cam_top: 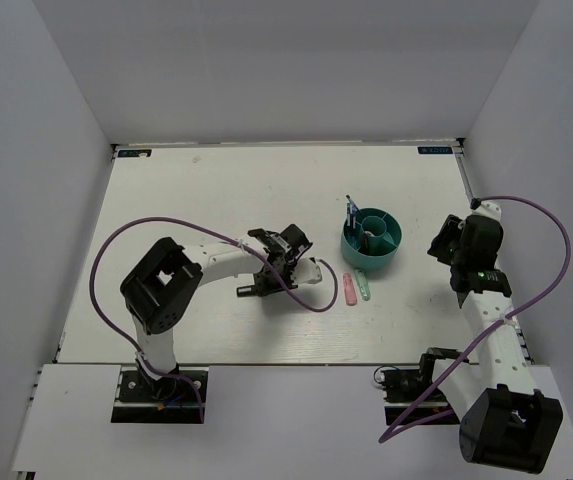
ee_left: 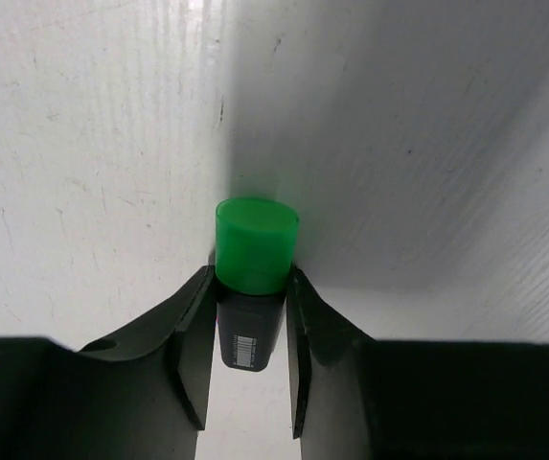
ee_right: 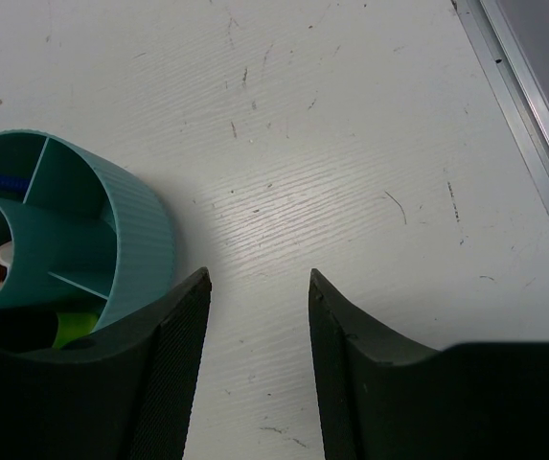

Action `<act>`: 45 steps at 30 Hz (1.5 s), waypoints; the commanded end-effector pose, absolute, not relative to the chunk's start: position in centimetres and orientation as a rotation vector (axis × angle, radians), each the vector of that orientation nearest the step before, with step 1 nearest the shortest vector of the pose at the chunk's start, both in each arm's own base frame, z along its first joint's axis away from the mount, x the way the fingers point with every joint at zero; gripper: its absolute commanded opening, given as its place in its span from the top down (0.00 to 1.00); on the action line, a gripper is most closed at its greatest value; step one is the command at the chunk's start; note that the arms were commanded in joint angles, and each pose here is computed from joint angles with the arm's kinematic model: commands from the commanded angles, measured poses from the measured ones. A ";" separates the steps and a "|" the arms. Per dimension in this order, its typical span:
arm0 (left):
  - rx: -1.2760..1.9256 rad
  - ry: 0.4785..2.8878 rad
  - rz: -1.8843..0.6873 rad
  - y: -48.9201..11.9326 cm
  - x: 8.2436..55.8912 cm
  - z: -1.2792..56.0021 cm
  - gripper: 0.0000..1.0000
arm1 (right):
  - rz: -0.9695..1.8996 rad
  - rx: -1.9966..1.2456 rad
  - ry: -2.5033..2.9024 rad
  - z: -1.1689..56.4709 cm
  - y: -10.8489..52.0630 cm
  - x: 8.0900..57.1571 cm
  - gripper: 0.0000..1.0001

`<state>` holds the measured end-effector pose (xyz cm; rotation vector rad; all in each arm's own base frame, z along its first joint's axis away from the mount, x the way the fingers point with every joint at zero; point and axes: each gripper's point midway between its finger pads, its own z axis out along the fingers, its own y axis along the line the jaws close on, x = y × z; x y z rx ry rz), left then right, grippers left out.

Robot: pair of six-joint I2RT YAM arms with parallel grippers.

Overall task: Sort the stationery into containers
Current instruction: Pick up the pen from the center of the board, then place the pen in the storage box.

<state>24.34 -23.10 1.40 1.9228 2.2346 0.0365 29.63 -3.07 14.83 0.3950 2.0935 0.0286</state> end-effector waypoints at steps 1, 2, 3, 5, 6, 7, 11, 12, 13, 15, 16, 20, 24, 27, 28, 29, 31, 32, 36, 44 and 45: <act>1.852 2.264 -0.058 -24.6 23.3 1.5 1.00 | 0.015 0.397 2.058 15.9 -3.5 29.9 0.51; 1.812 2.236 -0.108 -26.0 23.3 3.0 1.00 | 0.012 0.395 2.058 15.9 -3.5 29.9 0.51; 1.787 2.217 -0.142 -27.0 23.0 3.8 1.00 | 0.013 0.395 2.057 15.9 -3.4 30.0 0.51; 1.657 2.119 -0.241 -30.1 23.9 8.0 1.00 | 0.012 0.393 2.059 15.9 -3.4 29.9 0.51; 1.606 2.124 -0.298 -31.0 23.4 8.9 1.00 | 0.011 0.395 2.061 15.9 -3.5 29.9 0.51; 1.485 2.037 -0.393 -33.3 24.2 12.8 1.00 | 0.009 0.396 2.055 16.0 -3.5 30.0 0.51; 1.228 1.833 -0.637 -37.8 24.1 19.8 1.00 | -0.020 0.404 2.048 16.1 -4.0 30.0 0.51; 1.147 1.849 -0.684 -38.4 23.6 20.0 1.00 | -0.032 0.406 2.050 16.0 -4.2 29.8 0.51; 1.075 1.743 -0.742 -39.5 23.8 23.0 1.00 | -0.040 0.406 2.041 16.2 -4.3 30.0 0.51; 0.916 1.615 -0.832 -41.3 24.4 25.9 1.00 | -0.067 0.416 2.036 16.2 -4.8 30.0 0.51; 0.867 1.589 -0.869 -41.7 24.5 26.6 1.00 | -0.074 0.417 2.029 16.3 -4.9 30.0 0.51; 0.686 1.433 -0.910 -44.4 25.3 29.7 1.00 | -0.101 0.440 2.017 16.5 -5.4 29.9 0.51; 0.519 1.347 -0.875 -46.6 26.9 31.9 1.00 | -0.118 0.455 2.008 16.7 -5.8 29.8 0.51; 0.431 1.365 -0.830 -48.5 27.8 31.3 1.00 | -0.135 0.467 2.003 16.7 -6.2 29.7 0.51; 0.416 1.367 -0.821 -48.7 27.8 31.2 1.00 | -0.137 0.469 2.001 16.7 -6.3 29.7 0.51; 0.413 1.365 -0.804 -48.9 28.0 31.2 1.00 | -0.137 0.472 1.997 16.8 -6.3 29.7 0.51; 0.384 1.354 -0.765 -49.8 28.0 31.3 1.00 | -0.135 0.478 2.001 16.6 -6.4 29.7 0.51; 0.394 1.343 -0.740 -49.9 28.1 31.3 1.00 | -0.132 0.478 1.996 16.7 -6.4 29.7 0.51; 0.299 1.366 -0.618 -50.2 29.0 29.9 1.00 | -0.134 0.484 1.995 16.7 -6.6 29.7 0.51; 0.160 1.391 -0.436 -50.1 30.5 28.7 1.00 | -0.148 0.513 1.982 16.8 -7.3 29.4 0.50; 0.152 1.399 -0.438 -50.2 30.4 28.4 1.00 | -0.147 0.511 1.981 16.9 -7.3 29.5 0.50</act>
